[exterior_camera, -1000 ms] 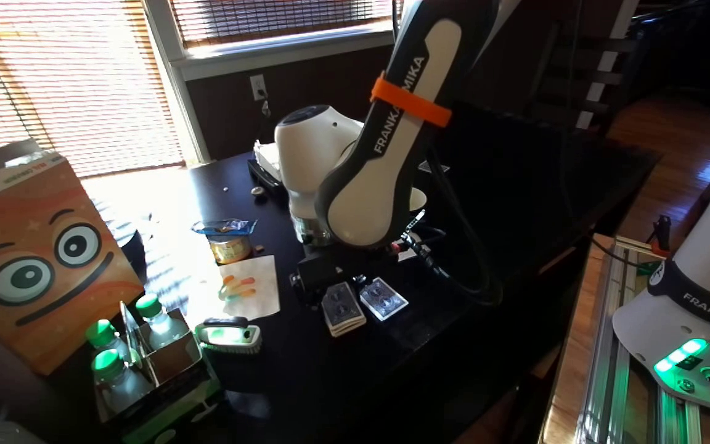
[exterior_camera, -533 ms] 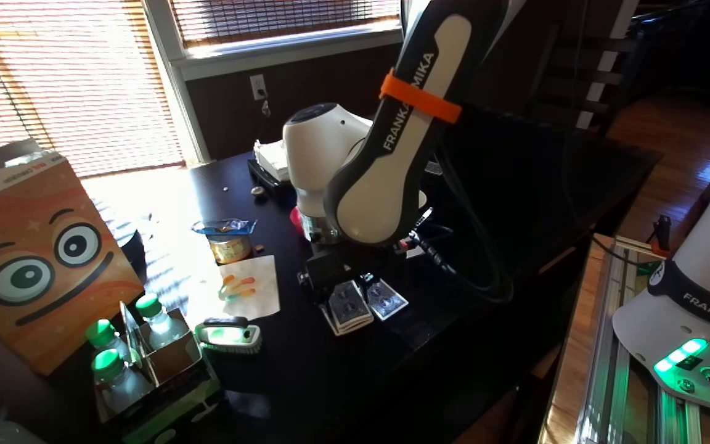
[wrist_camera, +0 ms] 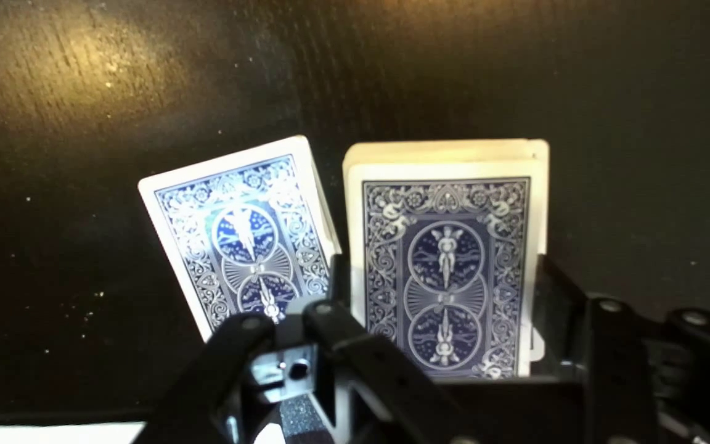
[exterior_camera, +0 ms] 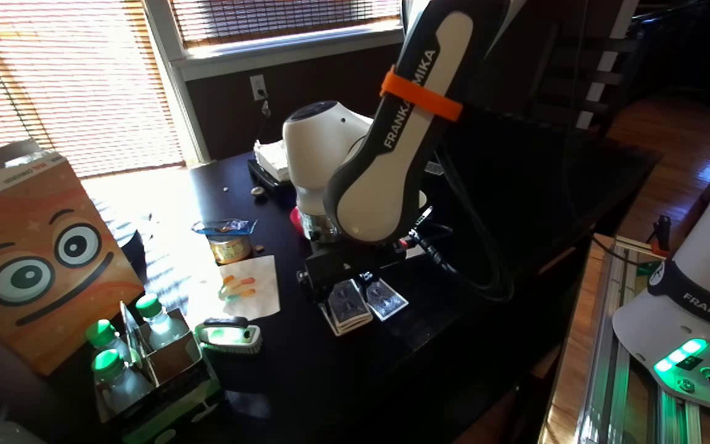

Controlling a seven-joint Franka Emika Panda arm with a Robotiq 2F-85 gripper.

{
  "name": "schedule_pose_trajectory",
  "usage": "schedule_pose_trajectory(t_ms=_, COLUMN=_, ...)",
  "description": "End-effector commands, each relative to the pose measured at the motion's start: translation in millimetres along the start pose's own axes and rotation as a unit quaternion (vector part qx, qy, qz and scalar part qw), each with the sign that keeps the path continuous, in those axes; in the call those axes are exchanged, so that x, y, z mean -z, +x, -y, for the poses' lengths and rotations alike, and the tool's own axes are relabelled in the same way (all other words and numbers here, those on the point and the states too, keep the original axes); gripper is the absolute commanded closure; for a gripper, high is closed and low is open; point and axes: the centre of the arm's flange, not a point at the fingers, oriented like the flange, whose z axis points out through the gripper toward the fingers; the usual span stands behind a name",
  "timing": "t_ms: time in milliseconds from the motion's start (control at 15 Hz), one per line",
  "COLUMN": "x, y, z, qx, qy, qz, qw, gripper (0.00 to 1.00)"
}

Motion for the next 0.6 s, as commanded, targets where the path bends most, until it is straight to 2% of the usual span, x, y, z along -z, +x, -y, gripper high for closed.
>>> schedule_pose_trajectory(t_ms=0, x=11.4, y=-3.6, z=-14.8, qx=0.001, qy=0.006, qz=-0.004, qw=1.0000, gripper=0.55)
schedule_pose_trajectory(t_ms=533, x=15.5, y=0.4, z=-38.4, qx=0.018, qy=0.003, qz=-0.001, qw=0.9998, gripper=0.55)
